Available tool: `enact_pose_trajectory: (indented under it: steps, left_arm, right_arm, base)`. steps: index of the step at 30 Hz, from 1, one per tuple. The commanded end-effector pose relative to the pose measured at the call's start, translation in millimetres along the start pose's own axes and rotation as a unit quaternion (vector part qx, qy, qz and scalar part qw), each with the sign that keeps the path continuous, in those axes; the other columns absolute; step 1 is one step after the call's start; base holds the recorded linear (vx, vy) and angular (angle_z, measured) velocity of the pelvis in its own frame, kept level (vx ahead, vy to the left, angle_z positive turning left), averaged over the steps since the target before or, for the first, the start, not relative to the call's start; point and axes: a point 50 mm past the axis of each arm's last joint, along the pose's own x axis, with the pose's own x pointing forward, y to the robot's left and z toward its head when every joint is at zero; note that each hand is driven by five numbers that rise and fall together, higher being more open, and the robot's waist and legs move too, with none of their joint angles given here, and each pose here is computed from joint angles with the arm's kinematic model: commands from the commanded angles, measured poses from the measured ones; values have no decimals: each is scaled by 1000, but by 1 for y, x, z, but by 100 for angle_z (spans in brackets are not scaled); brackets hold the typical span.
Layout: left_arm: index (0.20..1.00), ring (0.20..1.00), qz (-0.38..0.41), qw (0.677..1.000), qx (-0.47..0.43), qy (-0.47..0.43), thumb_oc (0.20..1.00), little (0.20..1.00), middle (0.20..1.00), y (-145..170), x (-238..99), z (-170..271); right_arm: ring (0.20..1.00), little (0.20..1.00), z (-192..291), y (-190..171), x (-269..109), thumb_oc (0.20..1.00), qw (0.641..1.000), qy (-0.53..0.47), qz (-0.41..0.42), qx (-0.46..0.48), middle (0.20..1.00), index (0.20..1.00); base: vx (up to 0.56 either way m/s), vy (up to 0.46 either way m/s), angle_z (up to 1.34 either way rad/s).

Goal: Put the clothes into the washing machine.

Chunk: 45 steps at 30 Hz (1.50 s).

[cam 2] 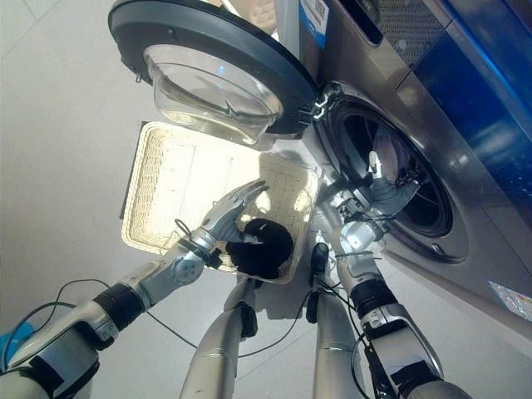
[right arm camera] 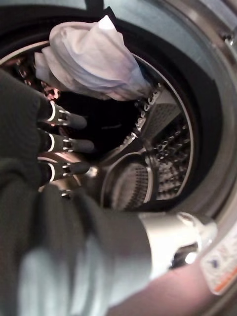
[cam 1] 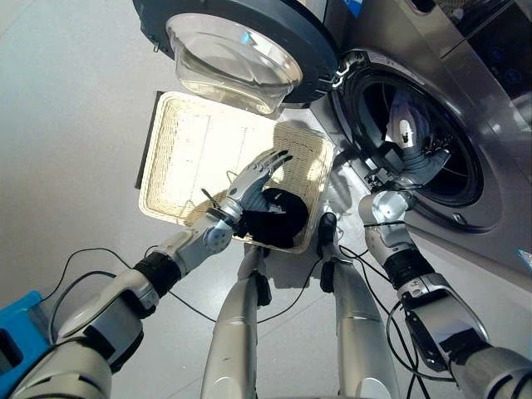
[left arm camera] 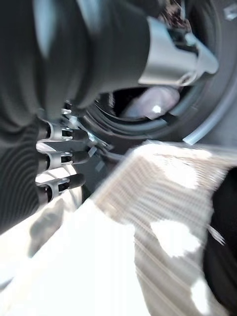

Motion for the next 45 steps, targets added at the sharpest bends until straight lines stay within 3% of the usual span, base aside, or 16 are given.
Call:
enact_pose_trajectory:
  steps: [1,14,18,23,45]
  left_arm:
    - [1000,1000,-32,999,-29,30,1000,1000,1000,-7,3,0]
    - [1000,1000,-111,988,59,95,1000,1000,1000,-3,6,-19]
    - [1000,1000,-118,979,116,119,1000,1000,1000,-2,10,-28]
    - [1000,1000,-149,969,123,154,1000,1000,1000,-10,15,-35]
    - [1000,1000,-267,929,201,156,1000,1000,1000,-30,21,-38]
  right_arm:
    - [1000,1000,17,-2,9,1000,999,-47,19,4,1000,1000]
    - [1000,1000,25,-1,9,1000,997,-70,41,6,1000,1000]
    - [1000,1000,23,6,3,1000,997,-54,52,23,1000,1000]
    - [1000,1000,13,10,-8,1000,998,-19,43,43,1000,1000]
    - [1000,1000,4,6,-2,1000,997,17,1,72,1000,1000]
  base:
    - [0,0,0]
    - [-3,-9,0]
    - [-21,-40,1]
    - [-8,-15,1]
    - [0,-20,2]
